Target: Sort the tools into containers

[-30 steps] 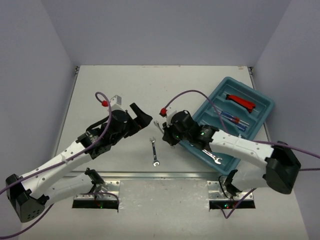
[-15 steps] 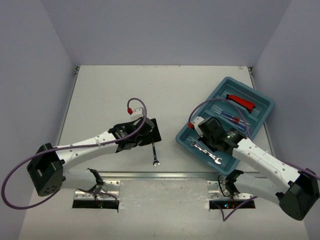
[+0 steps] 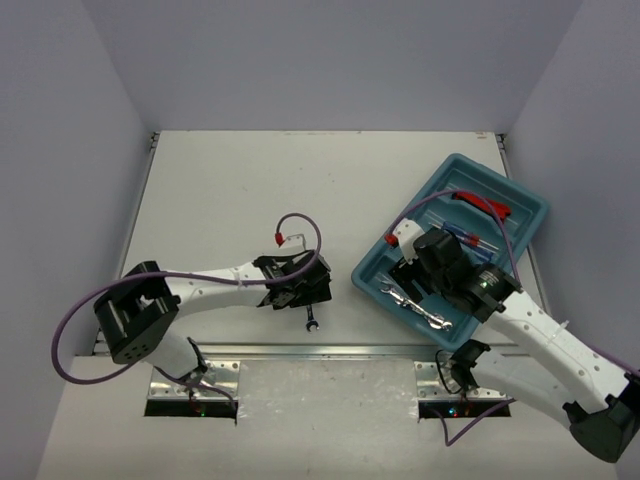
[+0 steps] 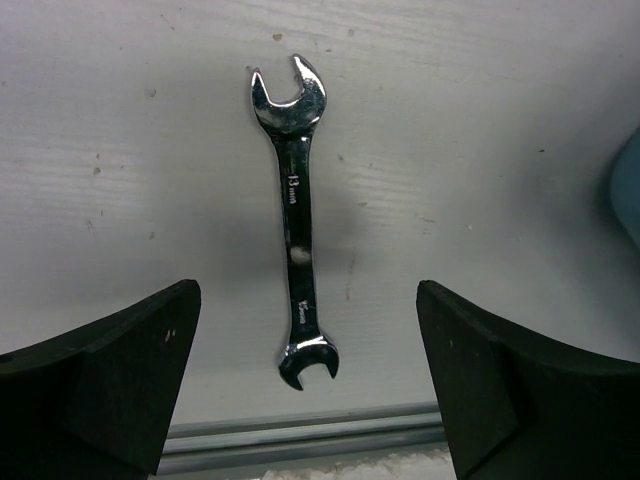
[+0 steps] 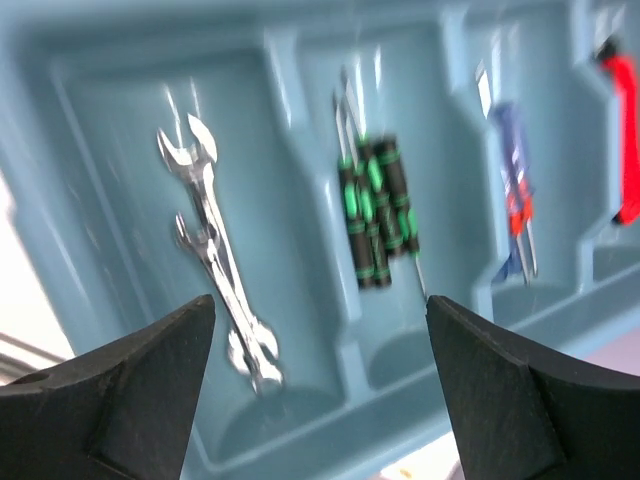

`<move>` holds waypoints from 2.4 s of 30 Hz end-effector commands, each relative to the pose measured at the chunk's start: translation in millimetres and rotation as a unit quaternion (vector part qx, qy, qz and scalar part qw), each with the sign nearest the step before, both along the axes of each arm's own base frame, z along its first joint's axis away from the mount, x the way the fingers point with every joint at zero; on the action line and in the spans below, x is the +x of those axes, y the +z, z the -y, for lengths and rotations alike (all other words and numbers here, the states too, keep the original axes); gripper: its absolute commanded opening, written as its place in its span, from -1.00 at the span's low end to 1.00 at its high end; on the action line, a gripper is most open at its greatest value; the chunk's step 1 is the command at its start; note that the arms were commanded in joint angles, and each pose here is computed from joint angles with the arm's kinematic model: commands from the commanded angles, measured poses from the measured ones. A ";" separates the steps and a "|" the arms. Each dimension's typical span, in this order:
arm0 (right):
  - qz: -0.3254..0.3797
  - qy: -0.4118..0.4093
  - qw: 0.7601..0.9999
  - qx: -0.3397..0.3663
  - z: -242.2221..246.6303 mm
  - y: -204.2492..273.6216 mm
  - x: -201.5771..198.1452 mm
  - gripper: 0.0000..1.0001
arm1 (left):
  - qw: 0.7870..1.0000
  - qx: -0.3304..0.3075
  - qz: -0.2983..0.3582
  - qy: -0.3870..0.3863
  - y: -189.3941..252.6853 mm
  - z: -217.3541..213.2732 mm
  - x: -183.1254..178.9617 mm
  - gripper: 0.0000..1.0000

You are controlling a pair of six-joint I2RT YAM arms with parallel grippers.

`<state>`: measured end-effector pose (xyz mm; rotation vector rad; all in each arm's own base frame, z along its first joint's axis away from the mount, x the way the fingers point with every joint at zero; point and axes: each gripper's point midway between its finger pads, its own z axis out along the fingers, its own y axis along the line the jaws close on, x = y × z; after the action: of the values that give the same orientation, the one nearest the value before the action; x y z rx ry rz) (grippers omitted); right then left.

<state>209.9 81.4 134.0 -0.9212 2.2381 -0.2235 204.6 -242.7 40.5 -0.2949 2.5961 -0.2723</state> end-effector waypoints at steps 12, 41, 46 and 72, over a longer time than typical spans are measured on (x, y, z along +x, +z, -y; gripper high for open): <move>0.074 0.005 0.987 0.143 -42.6 44.1 22.0 0.78 | 0.998 0.062 -0.032 0.010 -40.0 2.7 3.0 -0.20; 0.031 0.107 0.933 0.343 -113.0 71.4 -9.1 0.98 | 0.971 0.196 -0.125 -0.049 -94.4 -32.3 -23.7 -0.39; 0.039 0.110 0.931 0.347 -111.6 77.0 -10.4 0.98 | 0.970 0.194 -0.131 -0.059 -101.6 -33.5 -27.4 -1.00; -0.096 0.187 0.805 0.555 -224.1 41.3 -39.4 0.74 | 0.984 -0.086 0.145 0.057 106.5 -16.1 23.2 -1.00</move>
<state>162.0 270.8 126.6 -0.6933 2.0075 1.1538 220.5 -213.8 108.3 -0.3579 2.3728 -0.2679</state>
